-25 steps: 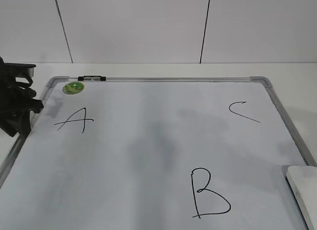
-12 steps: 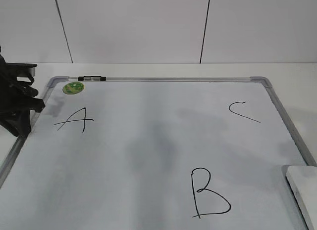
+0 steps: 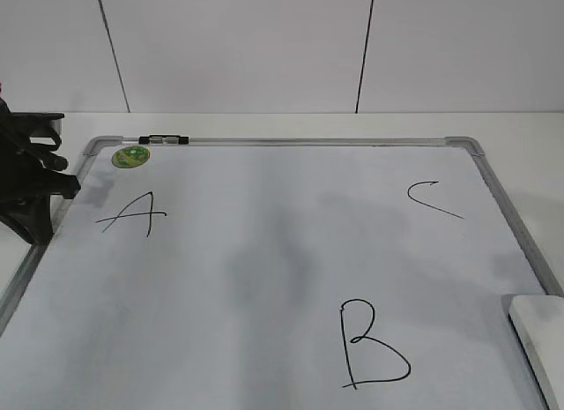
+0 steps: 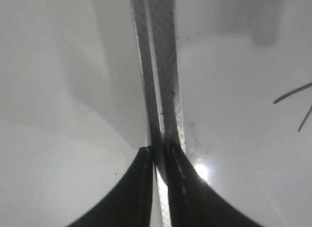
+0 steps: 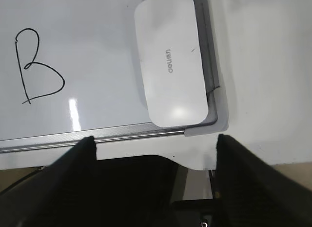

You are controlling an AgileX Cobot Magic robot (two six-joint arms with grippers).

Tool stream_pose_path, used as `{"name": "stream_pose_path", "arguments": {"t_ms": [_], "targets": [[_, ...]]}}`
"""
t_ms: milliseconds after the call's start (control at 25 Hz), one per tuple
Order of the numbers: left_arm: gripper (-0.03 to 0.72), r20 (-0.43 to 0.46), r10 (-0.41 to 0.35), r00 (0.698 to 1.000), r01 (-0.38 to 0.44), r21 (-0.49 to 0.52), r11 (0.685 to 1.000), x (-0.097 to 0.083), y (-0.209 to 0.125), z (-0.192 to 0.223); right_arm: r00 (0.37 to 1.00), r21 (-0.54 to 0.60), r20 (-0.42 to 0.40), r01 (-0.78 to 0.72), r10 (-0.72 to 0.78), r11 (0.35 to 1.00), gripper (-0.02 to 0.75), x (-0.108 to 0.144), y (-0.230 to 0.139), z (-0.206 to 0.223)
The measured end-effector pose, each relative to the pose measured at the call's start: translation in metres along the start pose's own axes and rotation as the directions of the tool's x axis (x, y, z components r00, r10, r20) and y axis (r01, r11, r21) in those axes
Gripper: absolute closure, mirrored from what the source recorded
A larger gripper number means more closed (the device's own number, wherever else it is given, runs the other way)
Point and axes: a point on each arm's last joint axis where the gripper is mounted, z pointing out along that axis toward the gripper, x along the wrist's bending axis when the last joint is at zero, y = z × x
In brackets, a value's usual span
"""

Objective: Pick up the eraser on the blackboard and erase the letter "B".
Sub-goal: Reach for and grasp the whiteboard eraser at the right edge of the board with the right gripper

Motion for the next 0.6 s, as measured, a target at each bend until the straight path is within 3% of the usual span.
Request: {"name": "stream_pose_path", "arguments": {"t_ms": [280, 600], "targets": [[0.633, 0.002, -0.002, 1.000, 0.002, 0.003, 1.000, 0.000, 0.000, 0.000, 1.000, 0.118, 0.019, 0.011, -0.013, 0.993, 0.093, 0.000, 0.014, 0.021], [0.634, 0.013, -0.009, 1.000, 0.009, 0.005, 1.000, -0.001, 0.000, 0.000, 0.997, 0.227, 0.026, 0.060, -0.068, 0.972, 0.083, -0.001, 0.032, 0.051]]}}
